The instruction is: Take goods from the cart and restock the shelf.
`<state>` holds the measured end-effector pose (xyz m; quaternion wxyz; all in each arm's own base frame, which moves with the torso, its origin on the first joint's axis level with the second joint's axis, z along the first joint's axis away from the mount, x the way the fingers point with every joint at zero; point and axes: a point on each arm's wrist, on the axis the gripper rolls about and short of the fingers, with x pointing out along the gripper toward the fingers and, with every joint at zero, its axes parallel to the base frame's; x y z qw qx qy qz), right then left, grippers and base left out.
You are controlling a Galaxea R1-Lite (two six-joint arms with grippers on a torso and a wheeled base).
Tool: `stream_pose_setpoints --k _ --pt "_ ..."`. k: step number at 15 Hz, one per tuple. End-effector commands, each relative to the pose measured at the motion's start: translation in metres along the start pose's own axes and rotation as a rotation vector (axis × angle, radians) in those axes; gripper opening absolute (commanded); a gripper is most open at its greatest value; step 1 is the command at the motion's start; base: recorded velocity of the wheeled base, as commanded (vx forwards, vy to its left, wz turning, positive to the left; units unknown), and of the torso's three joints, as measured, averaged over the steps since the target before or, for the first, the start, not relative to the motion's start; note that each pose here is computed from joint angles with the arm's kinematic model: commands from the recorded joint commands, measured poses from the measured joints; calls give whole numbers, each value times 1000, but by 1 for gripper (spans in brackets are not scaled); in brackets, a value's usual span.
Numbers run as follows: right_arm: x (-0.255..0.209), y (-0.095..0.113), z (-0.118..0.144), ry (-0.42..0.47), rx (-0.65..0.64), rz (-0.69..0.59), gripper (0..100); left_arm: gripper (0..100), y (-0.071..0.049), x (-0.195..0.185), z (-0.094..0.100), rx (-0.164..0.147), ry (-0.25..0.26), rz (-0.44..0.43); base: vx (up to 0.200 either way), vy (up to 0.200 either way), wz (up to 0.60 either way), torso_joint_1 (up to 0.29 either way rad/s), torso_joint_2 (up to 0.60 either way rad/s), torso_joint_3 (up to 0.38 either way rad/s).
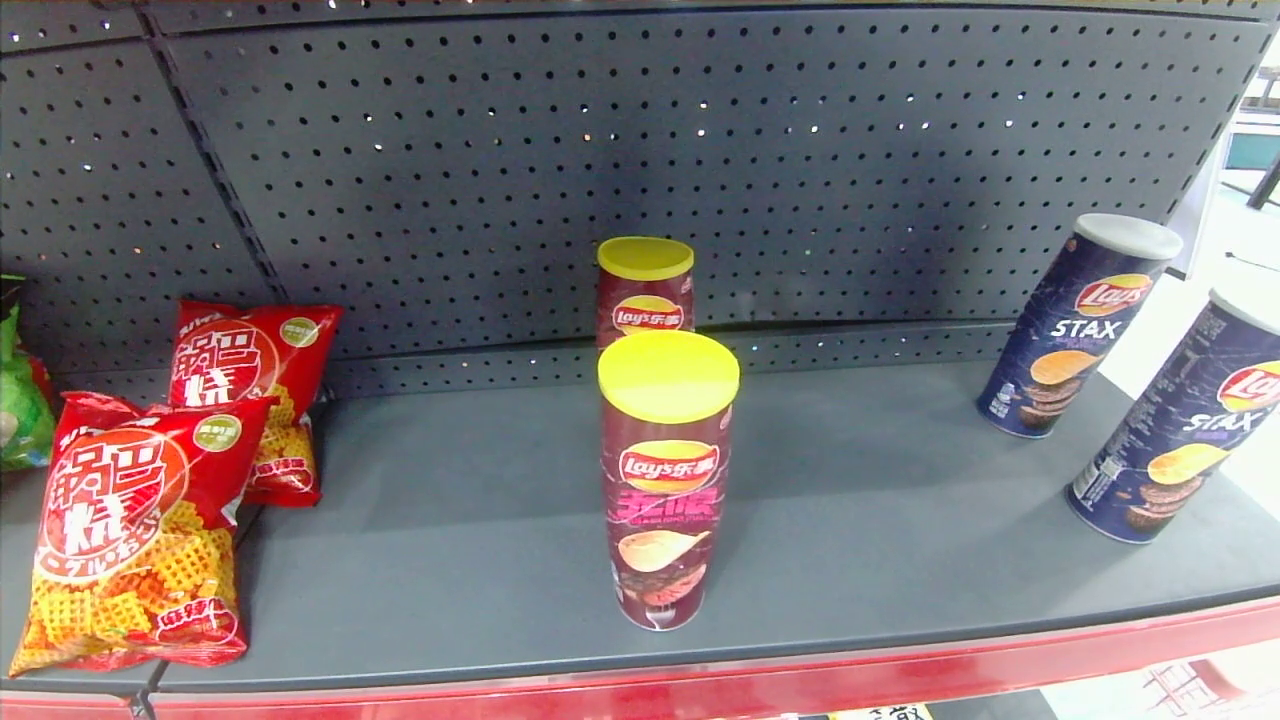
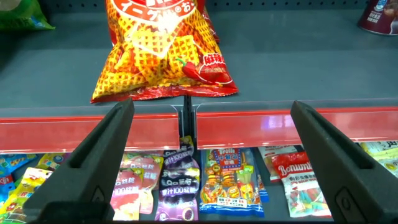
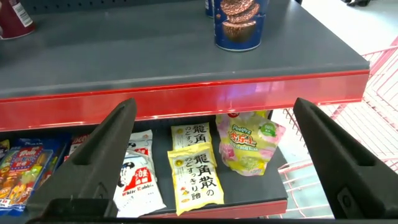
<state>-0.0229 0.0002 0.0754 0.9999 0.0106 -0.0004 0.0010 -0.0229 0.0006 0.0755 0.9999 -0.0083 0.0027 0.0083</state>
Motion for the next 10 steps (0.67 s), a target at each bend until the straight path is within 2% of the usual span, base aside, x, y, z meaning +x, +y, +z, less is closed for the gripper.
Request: stream_pose_setpoints --k 1,10 --pt "0 0 0 1 -1 1 100 100 0 0 0 0 1 0 0 0 0 0 0 0" --pt "0 0 0 1 -1 1 100 100 0 0 0 0 1 0 0 0 0 0 0 0"
